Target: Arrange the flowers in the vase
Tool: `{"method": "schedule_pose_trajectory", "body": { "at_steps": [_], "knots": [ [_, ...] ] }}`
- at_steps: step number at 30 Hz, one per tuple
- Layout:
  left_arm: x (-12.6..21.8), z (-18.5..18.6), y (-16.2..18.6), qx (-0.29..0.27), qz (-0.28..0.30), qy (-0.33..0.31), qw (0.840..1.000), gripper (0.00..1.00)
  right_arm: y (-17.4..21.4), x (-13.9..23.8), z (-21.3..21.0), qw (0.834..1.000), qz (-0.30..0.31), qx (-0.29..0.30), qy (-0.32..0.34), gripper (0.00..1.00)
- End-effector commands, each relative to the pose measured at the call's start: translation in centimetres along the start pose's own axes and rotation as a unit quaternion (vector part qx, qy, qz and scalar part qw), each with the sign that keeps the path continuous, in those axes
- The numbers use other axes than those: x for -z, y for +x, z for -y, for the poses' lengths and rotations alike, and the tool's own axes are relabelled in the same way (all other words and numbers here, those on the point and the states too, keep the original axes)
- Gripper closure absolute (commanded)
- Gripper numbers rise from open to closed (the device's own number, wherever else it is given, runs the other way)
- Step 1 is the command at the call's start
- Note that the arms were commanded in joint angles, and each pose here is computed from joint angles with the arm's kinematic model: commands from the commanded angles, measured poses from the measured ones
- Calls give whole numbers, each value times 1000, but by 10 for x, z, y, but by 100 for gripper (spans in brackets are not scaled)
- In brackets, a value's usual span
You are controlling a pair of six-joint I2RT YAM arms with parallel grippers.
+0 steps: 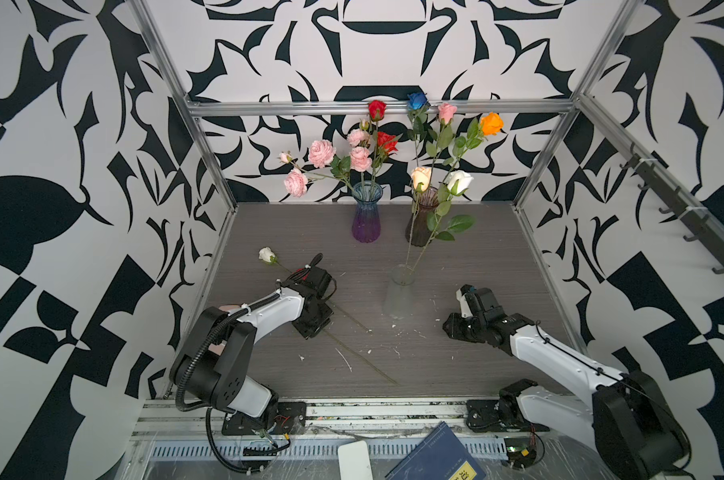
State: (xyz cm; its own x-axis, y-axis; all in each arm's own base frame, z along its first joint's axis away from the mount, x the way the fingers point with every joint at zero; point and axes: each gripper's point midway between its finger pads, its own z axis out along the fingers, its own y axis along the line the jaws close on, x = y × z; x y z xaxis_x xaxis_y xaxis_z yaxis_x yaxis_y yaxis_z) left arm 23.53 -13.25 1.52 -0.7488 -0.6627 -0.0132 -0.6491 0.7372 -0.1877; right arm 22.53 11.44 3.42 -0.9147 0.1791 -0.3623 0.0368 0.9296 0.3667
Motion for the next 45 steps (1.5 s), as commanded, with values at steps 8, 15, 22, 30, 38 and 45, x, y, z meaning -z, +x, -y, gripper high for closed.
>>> {"method": "schedule_pose_trajectory", "body": {
  "at_steps": [8,15,22,30,38,45],
  "knots": [
    [-5,-4,-6,17,6,8,1000,89,-2,3,1,1000,7,2,5,62],
    [7,-9,-15,43,13,34,998,98,-2,2,1,1000,6,1,6,62],
    [48,1,-29,70,63,102,990,99,-2,2,1,1000,5,1,7,62],
    [95,16,-40,72,104,162,979,100,-2,2,1,1000,5,2,6,62],
    [170,24,-58,68,194,246,947,100,-2,3,1,1000,6,2,6,63],
    [269,38,-68,-14,309,343,887,100,-2,2,0,1000,6,3,5,62]
  ]
}}
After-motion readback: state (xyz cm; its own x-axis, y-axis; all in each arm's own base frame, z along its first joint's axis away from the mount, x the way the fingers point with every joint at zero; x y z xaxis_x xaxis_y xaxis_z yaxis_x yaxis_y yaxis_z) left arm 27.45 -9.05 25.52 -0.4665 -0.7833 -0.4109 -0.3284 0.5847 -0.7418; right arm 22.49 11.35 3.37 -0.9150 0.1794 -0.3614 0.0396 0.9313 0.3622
